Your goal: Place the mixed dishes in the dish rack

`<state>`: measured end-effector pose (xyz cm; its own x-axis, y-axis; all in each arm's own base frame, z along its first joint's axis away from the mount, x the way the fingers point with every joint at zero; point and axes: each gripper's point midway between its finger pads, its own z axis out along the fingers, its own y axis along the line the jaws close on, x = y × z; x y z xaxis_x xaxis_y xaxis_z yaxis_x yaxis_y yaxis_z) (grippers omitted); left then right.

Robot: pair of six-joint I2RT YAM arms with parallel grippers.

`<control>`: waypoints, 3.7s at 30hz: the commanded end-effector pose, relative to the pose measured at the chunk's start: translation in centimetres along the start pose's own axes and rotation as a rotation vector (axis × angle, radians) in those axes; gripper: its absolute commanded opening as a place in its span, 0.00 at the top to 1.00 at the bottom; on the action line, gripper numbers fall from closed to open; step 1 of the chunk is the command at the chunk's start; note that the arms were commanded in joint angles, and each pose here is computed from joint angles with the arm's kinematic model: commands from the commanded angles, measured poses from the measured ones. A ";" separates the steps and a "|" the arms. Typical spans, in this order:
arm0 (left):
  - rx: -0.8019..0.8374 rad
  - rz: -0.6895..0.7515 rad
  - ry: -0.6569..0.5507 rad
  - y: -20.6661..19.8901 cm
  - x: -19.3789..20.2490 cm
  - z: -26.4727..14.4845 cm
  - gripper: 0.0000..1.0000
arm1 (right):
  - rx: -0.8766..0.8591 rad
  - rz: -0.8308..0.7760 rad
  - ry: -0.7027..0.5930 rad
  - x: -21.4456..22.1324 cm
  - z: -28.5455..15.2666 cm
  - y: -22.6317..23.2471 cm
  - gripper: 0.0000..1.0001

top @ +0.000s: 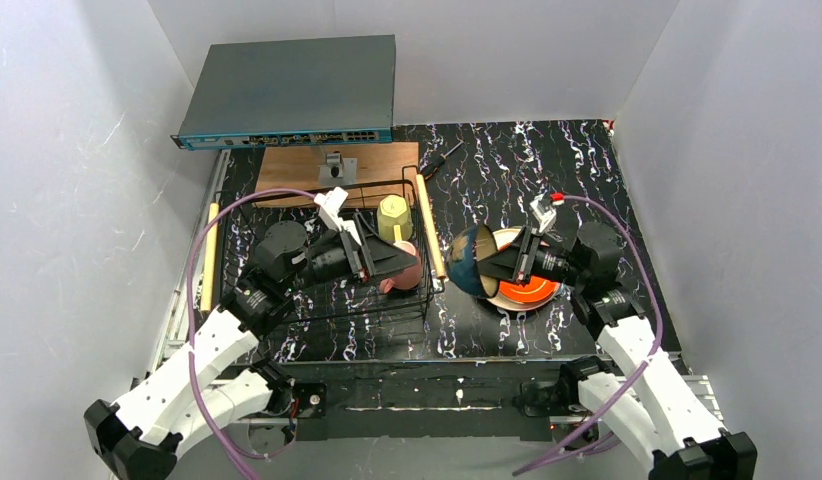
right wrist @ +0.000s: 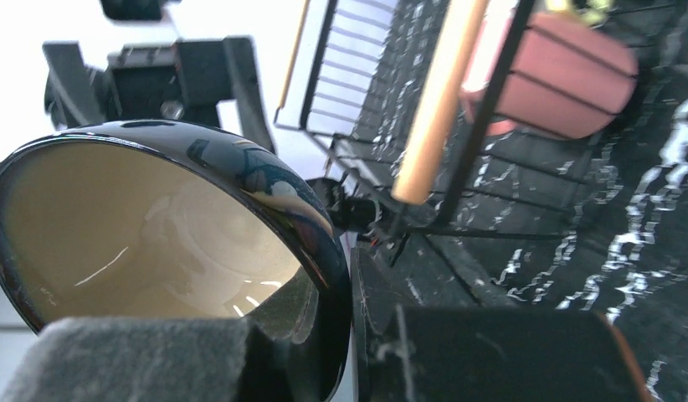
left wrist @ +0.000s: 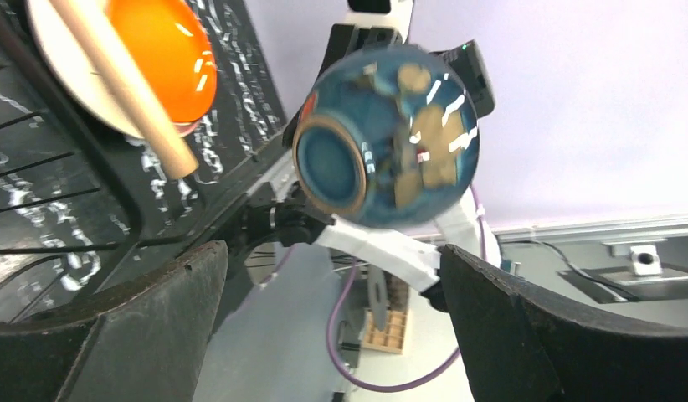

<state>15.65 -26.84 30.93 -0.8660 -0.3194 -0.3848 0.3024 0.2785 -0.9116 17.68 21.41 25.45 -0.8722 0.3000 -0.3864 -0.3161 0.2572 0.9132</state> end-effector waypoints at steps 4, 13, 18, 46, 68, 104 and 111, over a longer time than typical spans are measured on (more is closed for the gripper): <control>0.201 0.011 0.046 -5.3 0.5 0.7 0.02 | -0.142 -0.077 0.007 1.0 1.2 4.2 0.99; 0.154 0.099 0.075 -6.1 2.5 1.1 0.02 | -0.166 -0.083 0.029 2.0 2.6 5.0 0.99; 0.131 0.082 0.067 -5.4 2.6 1.3 0.02 | -0.163 -0.092 0.031 2.2 2.7 5.2 0.99; -0.086 0.191 0.029 -3.7 1.7 2.0 0.12 | -0.061 -0.136 0.038 3.0 4.4 3.9 0.99; -0.185 0.189 0.012 -2.6 1.5 2.6 0.16 | -0.003 -0.160 -0.002 2.6 4.5 3.0 0.99; -0.119 0.204 -0.027 -3.8 0.9 2.7 0.88 | 0.023 -0.190 -0.005 2.5 4.9 3.1 0.86; -0.132 0.200 -0.038 -3.6 0.8 2.3 1.00 | 0.024 -0.190 -0.003 2.7 4.9 3.0 0.53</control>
<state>15.07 -30.26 29.37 -0.8246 -0.2167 -0.5226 0.3378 0.5524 -0.7621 16.18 26.85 23.07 -0.8342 0.2272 -0.5024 -0.3913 0.3981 0.8297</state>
